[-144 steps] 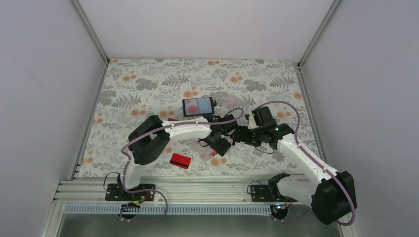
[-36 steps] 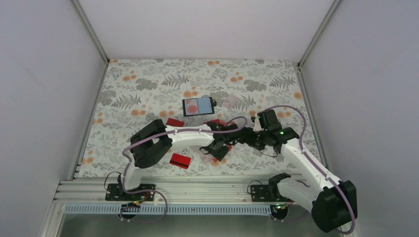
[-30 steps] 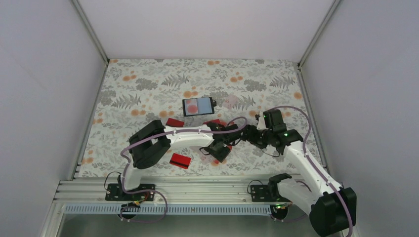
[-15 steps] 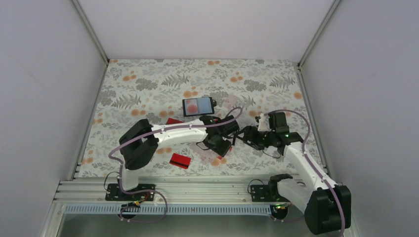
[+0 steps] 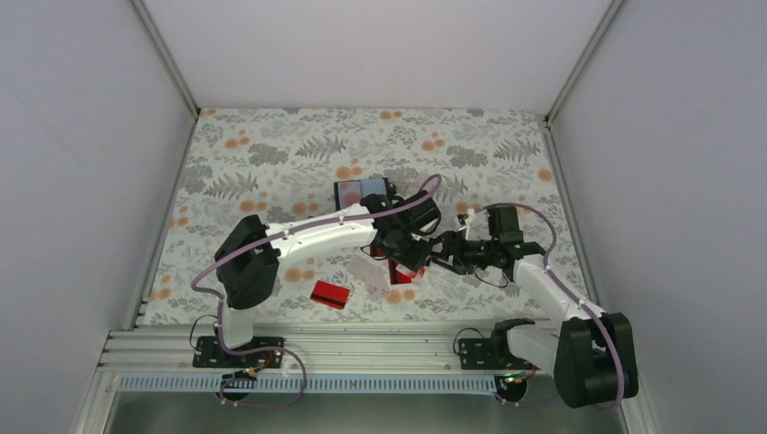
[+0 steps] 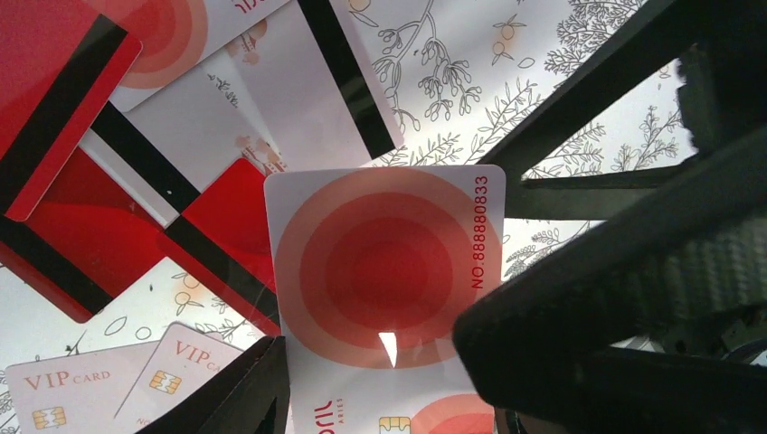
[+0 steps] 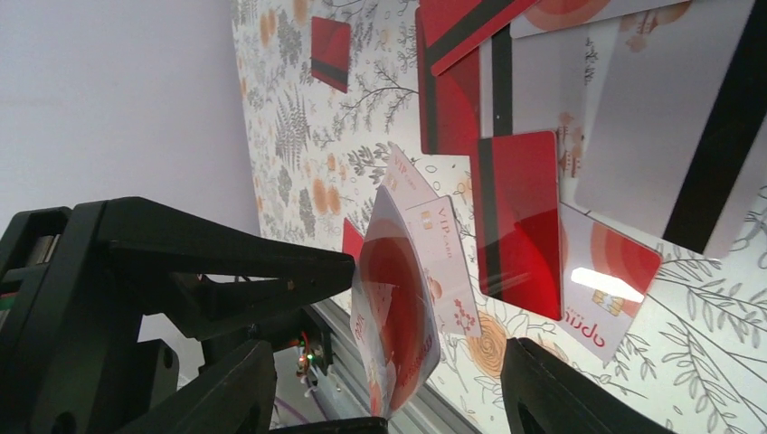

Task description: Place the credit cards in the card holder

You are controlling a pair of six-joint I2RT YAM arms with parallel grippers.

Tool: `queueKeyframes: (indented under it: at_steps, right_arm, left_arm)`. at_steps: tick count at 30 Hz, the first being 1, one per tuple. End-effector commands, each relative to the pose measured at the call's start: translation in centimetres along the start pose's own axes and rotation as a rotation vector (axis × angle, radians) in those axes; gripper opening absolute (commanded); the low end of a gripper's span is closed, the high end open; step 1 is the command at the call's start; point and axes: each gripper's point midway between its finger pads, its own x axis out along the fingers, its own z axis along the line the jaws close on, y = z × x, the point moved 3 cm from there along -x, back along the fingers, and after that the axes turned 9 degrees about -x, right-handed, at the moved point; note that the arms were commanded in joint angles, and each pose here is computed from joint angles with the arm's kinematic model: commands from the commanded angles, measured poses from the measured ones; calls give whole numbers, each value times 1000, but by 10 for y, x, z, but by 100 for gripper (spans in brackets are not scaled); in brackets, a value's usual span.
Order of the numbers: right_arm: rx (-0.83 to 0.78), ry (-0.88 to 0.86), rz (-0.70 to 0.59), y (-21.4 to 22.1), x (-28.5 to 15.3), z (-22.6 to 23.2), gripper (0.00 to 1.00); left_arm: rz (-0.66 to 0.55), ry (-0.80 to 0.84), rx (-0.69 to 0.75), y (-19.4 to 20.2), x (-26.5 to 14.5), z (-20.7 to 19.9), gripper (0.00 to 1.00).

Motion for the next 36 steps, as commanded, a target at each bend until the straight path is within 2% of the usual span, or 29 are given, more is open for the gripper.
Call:
queueKeyframes:
  at_steps: [1, 11, 17, 22, 27, 36]
  right_arm:
    - [6, -87, 31, 4, 5, 5, 63]
    - [52, -158, 75, 4, 14, 2, 52]
    - [64, -224, 108, 2, 16, 7, 32]
    - [57, -263, 124, -2, 15, 14, 23]
    - [58, -290, 136, -4, 15, 18, 5]
    - [20, -332, 140, -9, 9, 33, 4]
  left_arm:
    - [-36, 39, 5, -12, -16, -9, 52]
    - [-54, 61, 16, -22, -23, -18, 52]
    - [-73, 61, 28, -27, -27, -19, 52]
    - [-86, 78, 31, -31, -28, -23, 52]
    - [-92, 77, 30, -33, -27, -24, 52]
    - [-103, 81, 23, -35, -29, -25, 55]
